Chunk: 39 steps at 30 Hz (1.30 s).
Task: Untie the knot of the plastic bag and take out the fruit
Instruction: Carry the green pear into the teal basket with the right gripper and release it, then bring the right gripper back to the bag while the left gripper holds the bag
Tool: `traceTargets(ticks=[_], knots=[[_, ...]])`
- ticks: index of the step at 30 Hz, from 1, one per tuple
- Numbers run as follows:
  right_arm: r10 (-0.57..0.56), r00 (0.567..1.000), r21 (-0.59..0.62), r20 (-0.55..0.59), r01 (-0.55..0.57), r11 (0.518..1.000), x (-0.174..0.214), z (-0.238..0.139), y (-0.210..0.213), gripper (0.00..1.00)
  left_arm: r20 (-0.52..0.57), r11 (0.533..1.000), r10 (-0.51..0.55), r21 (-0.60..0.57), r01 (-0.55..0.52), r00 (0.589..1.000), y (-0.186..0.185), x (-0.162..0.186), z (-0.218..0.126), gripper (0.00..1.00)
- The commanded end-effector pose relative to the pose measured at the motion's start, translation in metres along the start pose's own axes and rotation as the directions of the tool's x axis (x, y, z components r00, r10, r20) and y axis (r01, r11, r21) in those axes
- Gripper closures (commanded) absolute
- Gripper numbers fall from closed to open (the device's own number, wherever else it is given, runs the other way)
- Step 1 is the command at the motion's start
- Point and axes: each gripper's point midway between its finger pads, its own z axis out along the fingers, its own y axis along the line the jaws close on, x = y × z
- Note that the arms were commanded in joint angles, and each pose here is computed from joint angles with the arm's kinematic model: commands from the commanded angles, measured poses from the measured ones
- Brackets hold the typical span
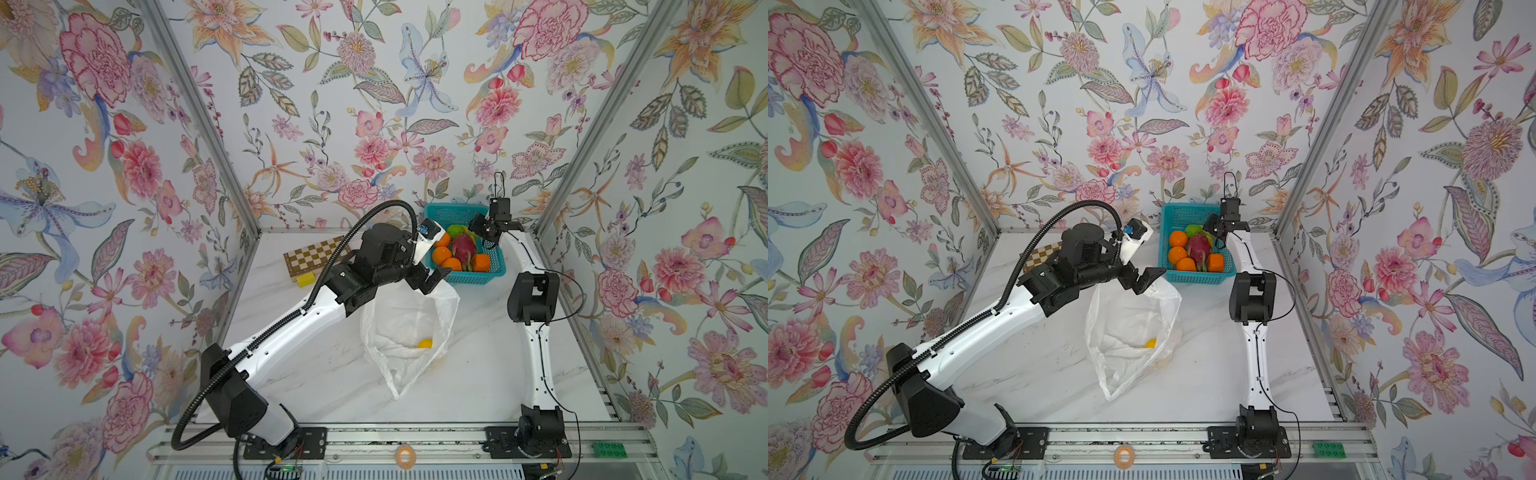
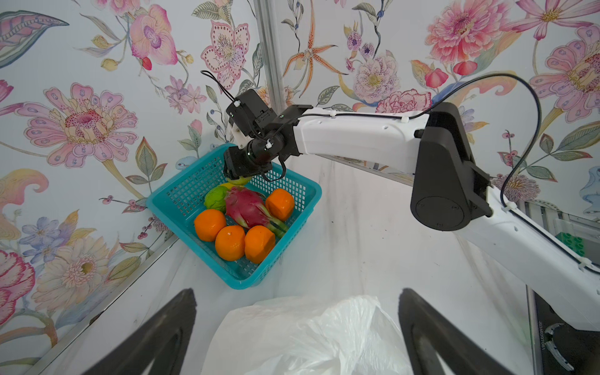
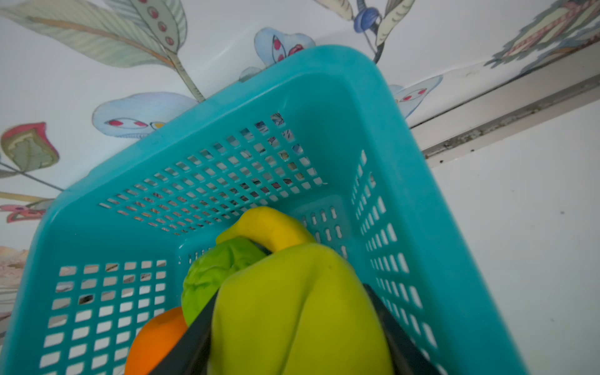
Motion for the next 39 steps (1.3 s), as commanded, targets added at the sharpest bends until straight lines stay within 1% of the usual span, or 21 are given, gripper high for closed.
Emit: traceTargets(ticks=[1, 7, 11, 19, 25, 30, 34, 39], knots=[[0.071, 0.997, 0.03, 0.009, -0.072, 0.997, 0.001, 0.011, -0.017, 0.39, 0.023, 0.999, -0.038, -0.005, 0.038, 0.999, 0.003, -0.002, -0.001, 0.01], [0.057, 0.998, 0.005, 0.018, -0.057, 0.998, -0.01, -0.004, -0.007, 0.22, 0.042, 0.996, -0.083, -0.02, 0.084, 0.996, 0.004, 0.001, -0.009, 0.01], [0.025, 0.998, -0.008, 0.049, -0.025, 1.0, -0.028, -0.027, 0.005, 0.16, 0.055, 0.995, -0.098, -0.024, 0.1, 0.994, 0.003, 0.001, -0.014, 0.01], [-0.024, 0.993, -0.052, 0.115, 0.03, 0.998, -0.067, -0.089, 0.036, 0.08, 0.059, 0.989, -0.136, -0.041, 0.139, 0.989, 0.003, 0.004, -0.027, 0.01], [-0.079, 0.981, -0.116, 0.176, 0.101, 0.988, -0.095, -0.149, 0.071, 0.05, 0.044, 0.979, -0.19, -0.071, 0.193, 0.981, 0.004, 0.012, -0.039, 0.01], [-0.116, 0.971, -0.215, 0.211, 0.162, 0.963, -0.11, -0.216, 0.105, 0.03, 0.03, 0.956, -0.277, -0.096, 0.278, 0.961, 0.003, 0.025, -0.049, 0.03], [-0.124, 0.968, -0.257, 0.217, 0.179, 0.95, -0.109, -0.268, 0.12, 0.01, 0.027, 0.94, -0.324, -0.107, 0.325, 0.946, -0.001, 0.035, -0.057, 0.05], [-0.133, 0.968, -0.294, 0.211, 0.193, 0.936, -0.088, -0.332, 0.134, 0.01, -0.008, 0.93, -0.35, -0.125, 0.347, 0.937, -0.008, 0.055, -0.065, 0.1]])
